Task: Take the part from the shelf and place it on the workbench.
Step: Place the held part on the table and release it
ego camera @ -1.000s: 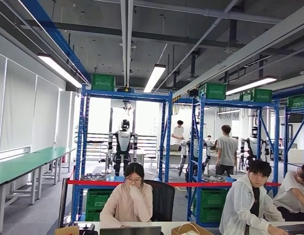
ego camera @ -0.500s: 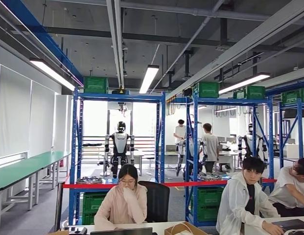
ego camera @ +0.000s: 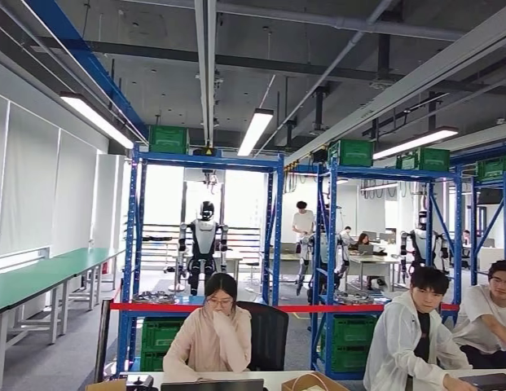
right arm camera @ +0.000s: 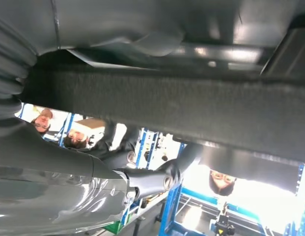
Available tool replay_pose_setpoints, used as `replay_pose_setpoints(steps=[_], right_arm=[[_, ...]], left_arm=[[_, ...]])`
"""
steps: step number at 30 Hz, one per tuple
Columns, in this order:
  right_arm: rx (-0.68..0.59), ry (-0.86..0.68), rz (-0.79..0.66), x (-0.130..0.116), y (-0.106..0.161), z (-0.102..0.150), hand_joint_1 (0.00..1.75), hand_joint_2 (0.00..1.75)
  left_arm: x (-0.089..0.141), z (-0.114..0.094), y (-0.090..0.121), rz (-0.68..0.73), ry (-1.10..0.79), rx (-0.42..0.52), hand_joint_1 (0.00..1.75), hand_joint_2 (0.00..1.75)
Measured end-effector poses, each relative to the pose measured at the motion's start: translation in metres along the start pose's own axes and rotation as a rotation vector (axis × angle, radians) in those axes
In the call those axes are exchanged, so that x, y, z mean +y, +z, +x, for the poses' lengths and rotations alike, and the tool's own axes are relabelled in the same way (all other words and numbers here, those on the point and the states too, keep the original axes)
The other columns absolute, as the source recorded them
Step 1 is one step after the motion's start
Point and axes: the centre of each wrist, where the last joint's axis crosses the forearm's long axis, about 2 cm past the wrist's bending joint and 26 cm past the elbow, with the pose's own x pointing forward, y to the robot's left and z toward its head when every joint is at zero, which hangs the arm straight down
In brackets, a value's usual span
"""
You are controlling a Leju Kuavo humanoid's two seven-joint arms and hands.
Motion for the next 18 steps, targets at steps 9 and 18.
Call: replay_pose_setpoints(steps=[9, 18], right_arm=[[-0.007, 0.004, 0.010, -0.004, -0.005, 0.001, 0.00, 0.00], [-0.043, 0.006, 0.016, -0.002, -0.002, -0.012, 0.00, 0.00]], left_arm=[[-0.004, 0.002, -0.001, -0.006, 0.004, -0.005, 0.00, 0.00], [-0.004, 0.002, -0.001, -0.006, 0.005, -0.006, 0.00, 0.00]])
